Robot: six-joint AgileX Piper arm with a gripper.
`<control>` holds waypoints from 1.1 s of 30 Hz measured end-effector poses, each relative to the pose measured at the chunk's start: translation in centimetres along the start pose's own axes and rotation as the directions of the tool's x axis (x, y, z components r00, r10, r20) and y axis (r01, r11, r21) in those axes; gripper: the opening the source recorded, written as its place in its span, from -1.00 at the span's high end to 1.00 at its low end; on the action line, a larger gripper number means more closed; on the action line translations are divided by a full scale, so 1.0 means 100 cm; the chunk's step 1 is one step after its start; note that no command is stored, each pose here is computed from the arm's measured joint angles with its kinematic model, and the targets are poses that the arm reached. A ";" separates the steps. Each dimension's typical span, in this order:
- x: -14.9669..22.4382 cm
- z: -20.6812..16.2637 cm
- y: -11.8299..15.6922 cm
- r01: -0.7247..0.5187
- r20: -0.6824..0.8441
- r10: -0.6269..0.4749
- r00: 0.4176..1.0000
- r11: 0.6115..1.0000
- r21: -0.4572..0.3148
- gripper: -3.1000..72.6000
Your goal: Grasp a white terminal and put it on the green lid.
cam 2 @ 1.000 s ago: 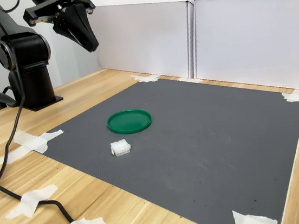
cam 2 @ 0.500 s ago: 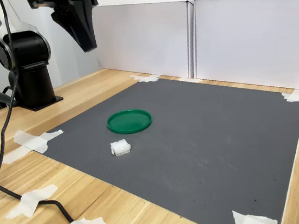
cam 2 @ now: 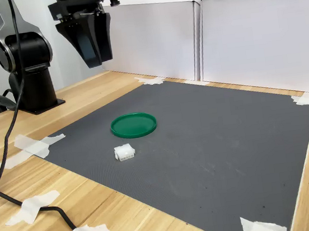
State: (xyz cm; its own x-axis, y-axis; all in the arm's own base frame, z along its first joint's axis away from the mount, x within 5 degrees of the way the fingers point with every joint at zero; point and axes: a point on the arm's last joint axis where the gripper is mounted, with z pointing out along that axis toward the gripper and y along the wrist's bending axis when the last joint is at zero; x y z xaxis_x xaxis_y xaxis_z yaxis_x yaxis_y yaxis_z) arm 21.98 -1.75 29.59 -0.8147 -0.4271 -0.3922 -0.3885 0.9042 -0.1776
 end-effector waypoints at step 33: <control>-0.008 0.056 -0.082 0.227 -0.126 -0.240 0.963 0.968 -0.110 -0.89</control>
State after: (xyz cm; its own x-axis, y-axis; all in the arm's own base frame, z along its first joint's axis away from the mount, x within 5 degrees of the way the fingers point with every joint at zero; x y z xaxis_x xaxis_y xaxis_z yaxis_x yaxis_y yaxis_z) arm 28.17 -8.78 26.29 -0.7452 -0.6290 -0.2212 -0.6082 0.7772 -0.1611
